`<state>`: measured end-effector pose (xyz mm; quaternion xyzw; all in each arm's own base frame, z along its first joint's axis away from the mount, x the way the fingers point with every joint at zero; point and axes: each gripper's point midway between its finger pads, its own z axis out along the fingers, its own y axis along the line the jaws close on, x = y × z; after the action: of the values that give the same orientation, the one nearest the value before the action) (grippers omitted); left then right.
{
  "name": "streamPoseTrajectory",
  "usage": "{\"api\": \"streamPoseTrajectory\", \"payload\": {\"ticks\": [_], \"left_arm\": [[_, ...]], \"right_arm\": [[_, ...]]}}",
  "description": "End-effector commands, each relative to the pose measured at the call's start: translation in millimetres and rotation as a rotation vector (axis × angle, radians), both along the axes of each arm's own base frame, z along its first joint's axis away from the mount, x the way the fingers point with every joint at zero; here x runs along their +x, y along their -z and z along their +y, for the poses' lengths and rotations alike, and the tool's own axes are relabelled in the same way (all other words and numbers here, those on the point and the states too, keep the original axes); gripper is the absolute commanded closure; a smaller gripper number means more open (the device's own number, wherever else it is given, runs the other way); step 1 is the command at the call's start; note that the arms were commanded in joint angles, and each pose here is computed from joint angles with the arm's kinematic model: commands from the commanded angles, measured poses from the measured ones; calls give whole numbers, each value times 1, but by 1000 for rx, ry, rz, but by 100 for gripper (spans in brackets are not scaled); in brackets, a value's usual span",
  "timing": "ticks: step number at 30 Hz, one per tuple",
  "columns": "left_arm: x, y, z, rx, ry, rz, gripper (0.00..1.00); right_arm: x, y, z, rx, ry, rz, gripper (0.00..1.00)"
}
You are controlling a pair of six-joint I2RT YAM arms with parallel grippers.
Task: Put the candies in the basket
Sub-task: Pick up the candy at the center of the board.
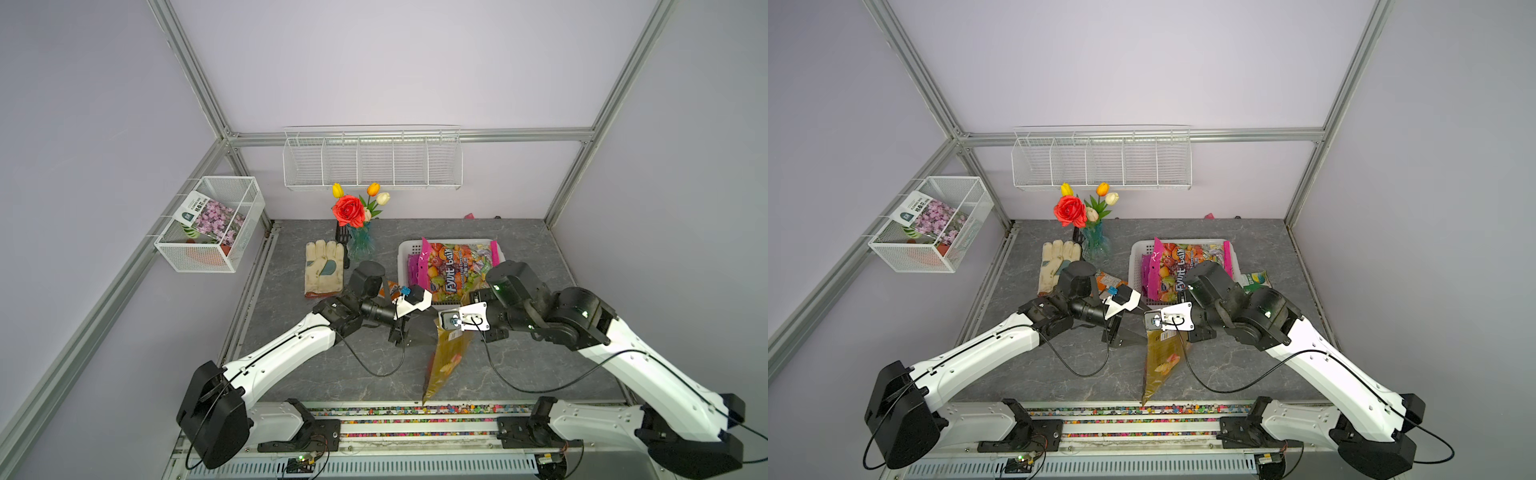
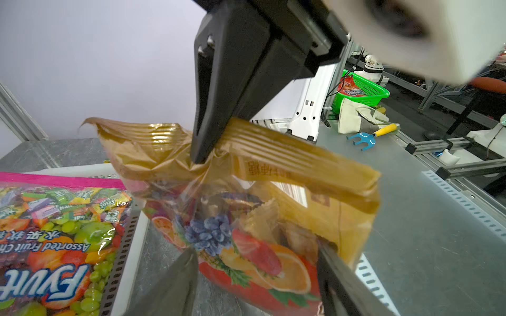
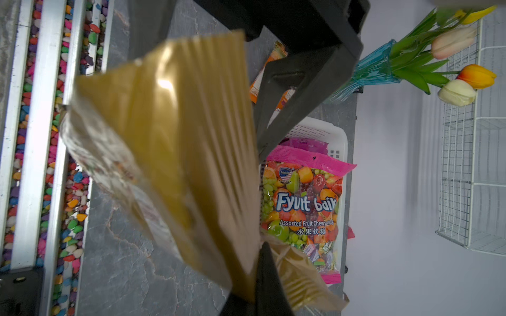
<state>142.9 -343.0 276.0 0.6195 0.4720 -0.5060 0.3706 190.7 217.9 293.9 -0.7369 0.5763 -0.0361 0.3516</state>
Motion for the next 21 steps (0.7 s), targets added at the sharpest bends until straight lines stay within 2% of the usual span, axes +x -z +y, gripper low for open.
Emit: {"api": "streamPoseTrajectory", "payload": {"ticks": [1,8,12,15,19,21], "left_arm": [[-6,-15,4,-39,4,-28,25],[-10,3,19,63,-73,8,19],[-14,8,29,54,-123,8,14],[-6,8,25,16,-165,15,11],[24,7,10,18,-285,122,6],[29,2,4,7,-289,154,7]], "right_arm": [[18,-36,12,149,51,-125,100],[31,-34,10,145,100,-173,100],[36,-36,13,167,123,-185,100],[40,-36,16,192,138,-191,100],[45,-32,16,187,166,-192,100],[47,-27,15,180,184,-191,100]]}}
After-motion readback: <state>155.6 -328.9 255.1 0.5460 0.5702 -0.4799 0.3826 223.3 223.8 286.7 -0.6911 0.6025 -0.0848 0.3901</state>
